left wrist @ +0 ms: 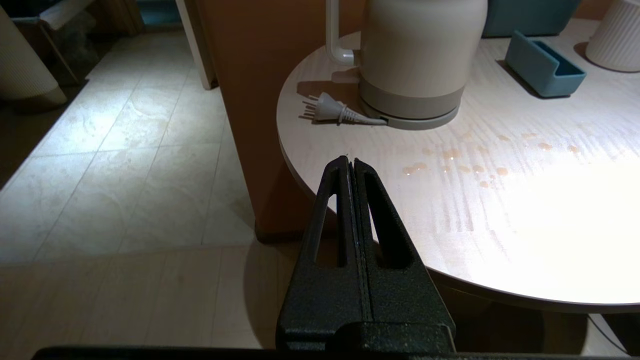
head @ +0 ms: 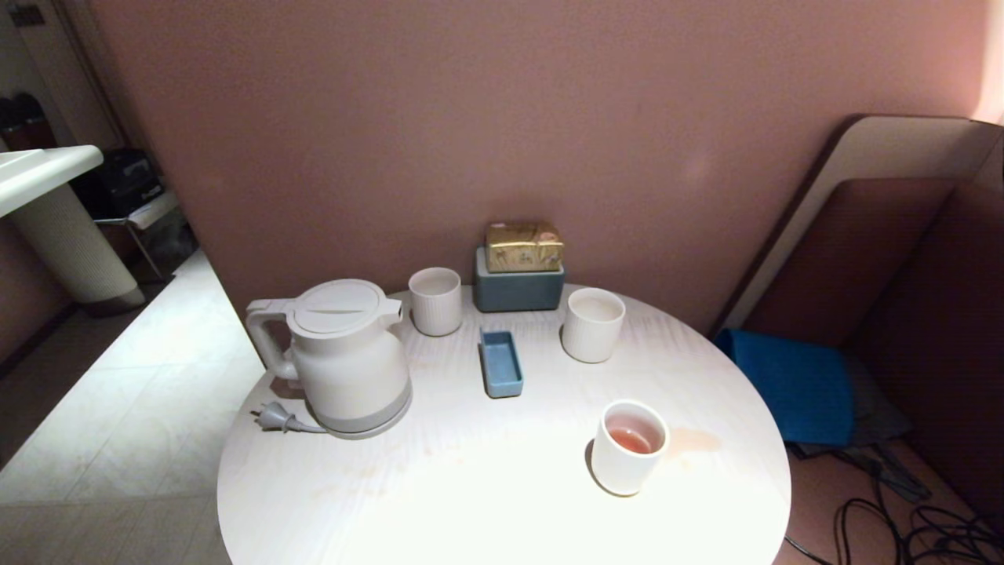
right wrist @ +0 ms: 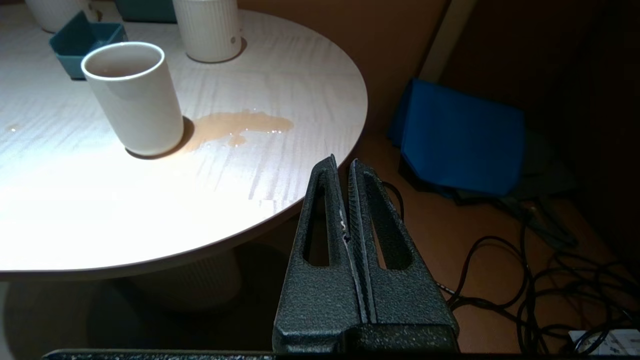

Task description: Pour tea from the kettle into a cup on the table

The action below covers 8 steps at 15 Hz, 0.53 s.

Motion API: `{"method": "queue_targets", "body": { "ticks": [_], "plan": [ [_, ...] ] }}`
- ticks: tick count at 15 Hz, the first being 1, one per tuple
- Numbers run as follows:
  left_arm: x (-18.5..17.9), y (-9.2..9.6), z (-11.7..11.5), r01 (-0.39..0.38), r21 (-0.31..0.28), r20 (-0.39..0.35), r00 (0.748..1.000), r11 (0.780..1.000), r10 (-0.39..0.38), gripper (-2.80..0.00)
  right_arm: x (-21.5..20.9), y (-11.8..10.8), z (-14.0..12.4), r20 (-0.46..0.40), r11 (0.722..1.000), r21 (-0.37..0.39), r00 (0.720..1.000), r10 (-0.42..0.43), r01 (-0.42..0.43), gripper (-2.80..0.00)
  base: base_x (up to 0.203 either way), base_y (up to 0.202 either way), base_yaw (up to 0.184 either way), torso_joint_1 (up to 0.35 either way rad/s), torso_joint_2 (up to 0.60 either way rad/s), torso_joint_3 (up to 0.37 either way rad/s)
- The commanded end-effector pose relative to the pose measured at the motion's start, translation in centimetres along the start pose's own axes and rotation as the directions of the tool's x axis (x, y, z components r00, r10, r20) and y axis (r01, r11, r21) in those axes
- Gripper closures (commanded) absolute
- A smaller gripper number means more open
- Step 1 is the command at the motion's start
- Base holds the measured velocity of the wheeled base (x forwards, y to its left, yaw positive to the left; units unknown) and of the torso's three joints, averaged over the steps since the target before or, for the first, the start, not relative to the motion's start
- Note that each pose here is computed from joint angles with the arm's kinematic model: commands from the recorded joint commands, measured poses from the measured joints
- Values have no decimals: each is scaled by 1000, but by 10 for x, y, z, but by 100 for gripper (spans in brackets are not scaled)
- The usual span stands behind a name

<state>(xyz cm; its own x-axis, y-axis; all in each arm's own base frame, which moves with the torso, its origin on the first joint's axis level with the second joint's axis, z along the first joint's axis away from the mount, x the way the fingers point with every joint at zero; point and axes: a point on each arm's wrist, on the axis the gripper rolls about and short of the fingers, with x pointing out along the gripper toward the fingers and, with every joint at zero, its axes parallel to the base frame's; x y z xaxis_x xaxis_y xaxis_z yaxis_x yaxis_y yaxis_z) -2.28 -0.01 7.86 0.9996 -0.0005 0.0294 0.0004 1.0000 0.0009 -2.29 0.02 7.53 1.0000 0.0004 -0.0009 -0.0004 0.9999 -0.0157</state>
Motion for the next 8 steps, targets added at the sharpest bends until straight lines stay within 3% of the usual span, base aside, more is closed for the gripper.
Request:
{"method": "queue_targets", "body": {
  "ticks": [1,3,8],
  "plan": [
    [0,0,0,0,1,0,1000,1000,0,0,0,0,0,-1,1000,0,1000,0,0,0,0,0,0,2,-7,197],
    [0,0,0,0,1,0,1000,1000,0,0,0,0,0,-1,1000,-3,1000,0,0,0,0,0,0,2,3,162],
    [0,0,0,0,0,0,1000,1000,0,0,0,0,0,1,1000,-2,1000,3,-3,0,0,0,0,1,1,27]
  ]
}}
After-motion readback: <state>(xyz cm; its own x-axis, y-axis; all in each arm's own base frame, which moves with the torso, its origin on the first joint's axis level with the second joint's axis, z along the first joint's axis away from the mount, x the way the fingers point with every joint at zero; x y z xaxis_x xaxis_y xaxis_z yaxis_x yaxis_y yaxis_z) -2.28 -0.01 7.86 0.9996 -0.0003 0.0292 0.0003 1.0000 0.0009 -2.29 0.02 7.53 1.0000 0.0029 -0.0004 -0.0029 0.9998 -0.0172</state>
